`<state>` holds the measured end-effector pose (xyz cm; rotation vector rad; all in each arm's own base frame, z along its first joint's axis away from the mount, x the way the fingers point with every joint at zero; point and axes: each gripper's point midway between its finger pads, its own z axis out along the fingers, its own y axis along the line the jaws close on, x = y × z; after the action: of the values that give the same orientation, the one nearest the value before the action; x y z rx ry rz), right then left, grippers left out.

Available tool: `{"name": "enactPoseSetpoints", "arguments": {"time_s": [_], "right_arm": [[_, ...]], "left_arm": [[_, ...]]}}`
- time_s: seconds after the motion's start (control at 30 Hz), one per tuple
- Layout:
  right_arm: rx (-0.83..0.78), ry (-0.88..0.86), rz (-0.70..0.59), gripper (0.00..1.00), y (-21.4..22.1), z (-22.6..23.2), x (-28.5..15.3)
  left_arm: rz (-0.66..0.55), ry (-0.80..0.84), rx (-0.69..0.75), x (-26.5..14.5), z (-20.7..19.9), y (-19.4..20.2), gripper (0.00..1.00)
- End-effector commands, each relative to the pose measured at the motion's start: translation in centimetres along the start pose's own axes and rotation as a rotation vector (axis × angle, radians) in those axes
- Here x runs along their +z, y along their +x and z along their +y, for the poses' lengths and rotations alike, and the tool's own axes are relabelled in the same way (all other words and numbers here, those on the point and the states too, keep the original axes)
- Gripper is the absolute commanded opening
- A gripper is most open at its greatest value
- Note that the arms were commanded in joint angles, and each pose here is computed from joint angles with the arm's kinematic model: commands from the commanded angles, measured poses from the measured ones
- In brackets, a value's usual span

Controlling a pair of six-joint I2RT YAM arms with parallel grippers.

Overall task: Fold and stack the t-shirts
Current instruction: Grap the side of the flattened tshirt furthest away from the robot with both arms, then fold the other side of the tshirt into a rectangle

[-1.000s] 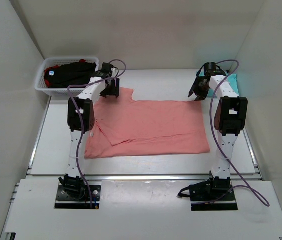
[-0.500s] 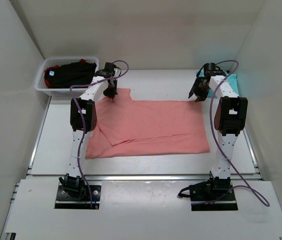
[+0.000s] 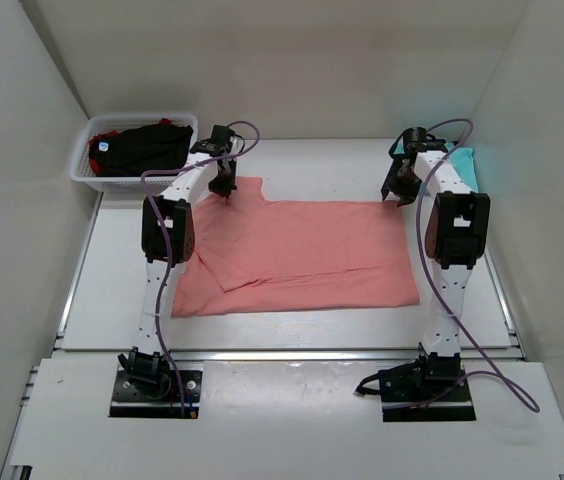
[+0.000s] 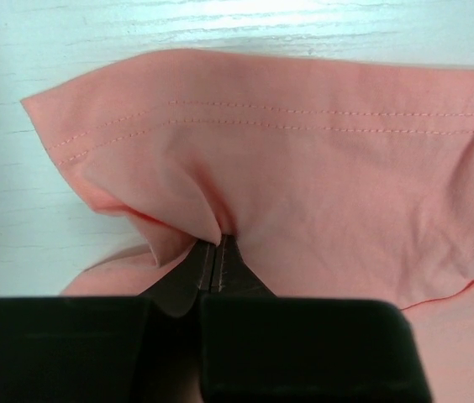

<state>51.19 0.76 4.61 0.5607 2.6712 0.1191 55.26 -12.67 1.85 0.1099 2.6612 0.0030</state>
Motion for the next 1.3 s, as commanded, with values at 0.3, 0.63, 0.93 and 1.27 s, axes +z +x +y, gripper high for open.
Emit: {"name": "enactPoseSetpoints", "arguments": {"time_s": [0.3, 0.63, 0.93, 1.27], "right_arm": [[-0.039, 0.109, -0.01, 0.0, -1.6, -0.8, 1.7], [-0.056, 0.053, -0.085, 0.0, -3.2, 0.1, -3.1], [-0.086, 0.01, -0.08, 0.0, 0.2, -0.5, -6.4], [-0.107, -0.039, -0.064, 0.0, 6.9, -2.4, -9.3]], "left_arm": [[-0.018, 0.079, 0.002, -3.8, -1.8, -0.6, 0.0], [-0.118, 0.079, -0.03, -9.4, 0.7, -3.0, 0.0], [-0.116, 0.093, 0.013, -14.0, 1.3, 1.7, 0.0], [-0.063, 0.101, 0.039, -16.9, 1.5, 10.8, 0.0]]}}
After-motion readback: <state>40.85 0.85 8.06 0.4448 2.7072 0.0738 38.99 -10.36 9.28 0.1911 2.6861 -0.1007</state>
